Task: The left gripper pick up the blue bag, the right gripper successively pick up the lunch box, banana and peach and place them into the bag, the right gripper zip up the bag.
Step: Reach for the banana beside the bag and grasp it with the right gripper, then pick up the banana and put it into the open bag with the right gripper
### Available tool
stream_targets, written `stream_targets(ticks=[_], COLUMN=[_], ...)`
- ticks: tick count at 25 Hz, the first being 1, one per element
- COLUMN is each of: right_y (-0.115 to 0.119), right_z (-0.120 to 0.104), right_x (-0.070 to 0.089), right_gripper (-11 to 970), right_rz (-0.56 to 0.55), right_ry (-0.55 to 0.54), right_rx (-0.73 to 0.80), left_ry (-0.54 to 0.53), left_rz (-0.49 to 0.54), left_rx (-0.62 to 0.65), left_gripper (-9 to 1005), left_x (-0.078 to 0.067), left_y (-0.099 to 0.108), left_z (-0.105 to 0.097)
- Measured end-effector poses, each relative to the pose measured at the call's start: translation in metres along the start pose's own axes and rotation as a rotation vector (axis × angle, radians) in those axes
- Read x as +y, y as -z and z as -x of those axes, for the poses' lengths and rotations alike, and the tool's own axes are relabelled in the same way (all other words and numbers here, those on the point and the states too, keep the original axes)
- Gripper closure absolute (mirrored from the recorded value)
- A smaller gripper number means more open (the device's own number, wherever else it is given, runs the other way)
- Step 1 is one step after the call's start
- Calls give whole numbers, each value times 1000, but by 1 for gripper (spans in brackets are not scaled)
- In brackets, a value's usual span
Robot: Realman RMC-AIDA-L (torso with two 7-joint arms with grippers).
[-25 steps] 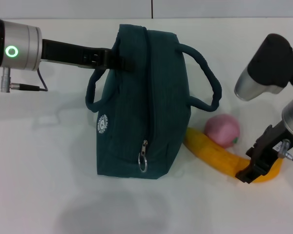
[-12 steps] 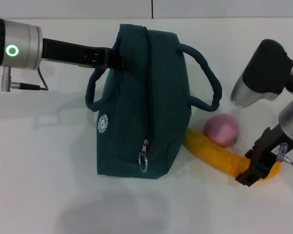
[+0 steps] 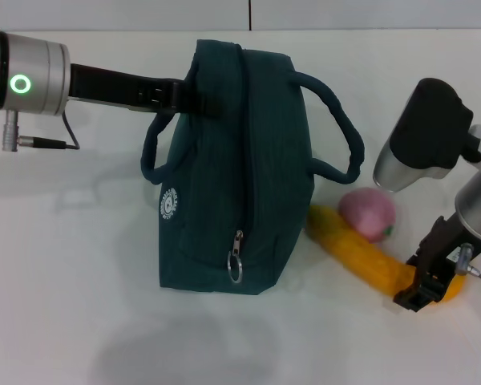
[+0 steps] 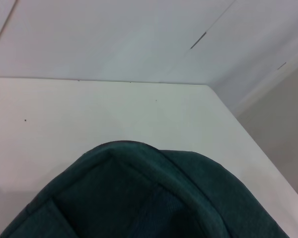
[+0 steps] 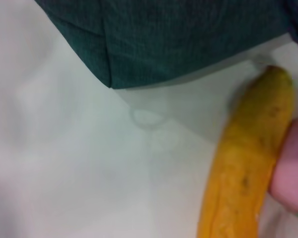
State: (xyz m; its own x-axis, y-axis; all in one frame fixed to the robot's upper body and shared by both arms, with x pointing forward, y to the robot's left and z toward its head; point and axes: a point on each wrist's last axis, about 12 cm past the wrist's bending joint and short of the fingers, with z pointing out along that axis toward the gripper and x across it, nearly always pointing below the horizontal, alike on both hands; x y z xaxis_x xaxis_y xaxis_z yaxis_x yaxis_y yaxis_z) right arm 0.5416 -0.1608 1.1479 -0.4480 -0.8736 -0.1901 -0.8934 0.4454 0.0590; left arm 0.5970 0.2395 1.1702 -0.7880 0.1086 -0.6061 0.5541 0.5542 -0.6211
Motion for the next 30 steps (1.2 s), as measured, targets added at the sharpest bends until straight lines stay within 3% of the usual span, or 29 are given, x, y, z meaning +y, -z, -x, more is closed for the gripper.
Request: stream_targets(ticks=[6,16,20,24,25,30], right_y=[0,3,24,34,40,39], right_z=[-1,-6,-23,-36,-51,-86], right_x=[-1,-7,-17,-22,-28,-34], right_gripper=[468,481,486,493,495,504], right_rz=[-11,-5,150,227,300,480], right_ry=[0,20,-23,-48,-82,-131], right_rx=[11,-4,-190,-285,-350,-447], left_ry=[-3,-7,-7,-7,-7,-14], left_rz=[-1,-2,2,5,5,0], left_rx=[0,0,-4,-9,-9,-10], left_gripper=[940,940,940,940,940,940], left_x=[-1,-1,-1,-1,-1,-3], left_y=[-1,-1,-1,-1,-1,-3], left_z=[1,3,3,4,4,6])
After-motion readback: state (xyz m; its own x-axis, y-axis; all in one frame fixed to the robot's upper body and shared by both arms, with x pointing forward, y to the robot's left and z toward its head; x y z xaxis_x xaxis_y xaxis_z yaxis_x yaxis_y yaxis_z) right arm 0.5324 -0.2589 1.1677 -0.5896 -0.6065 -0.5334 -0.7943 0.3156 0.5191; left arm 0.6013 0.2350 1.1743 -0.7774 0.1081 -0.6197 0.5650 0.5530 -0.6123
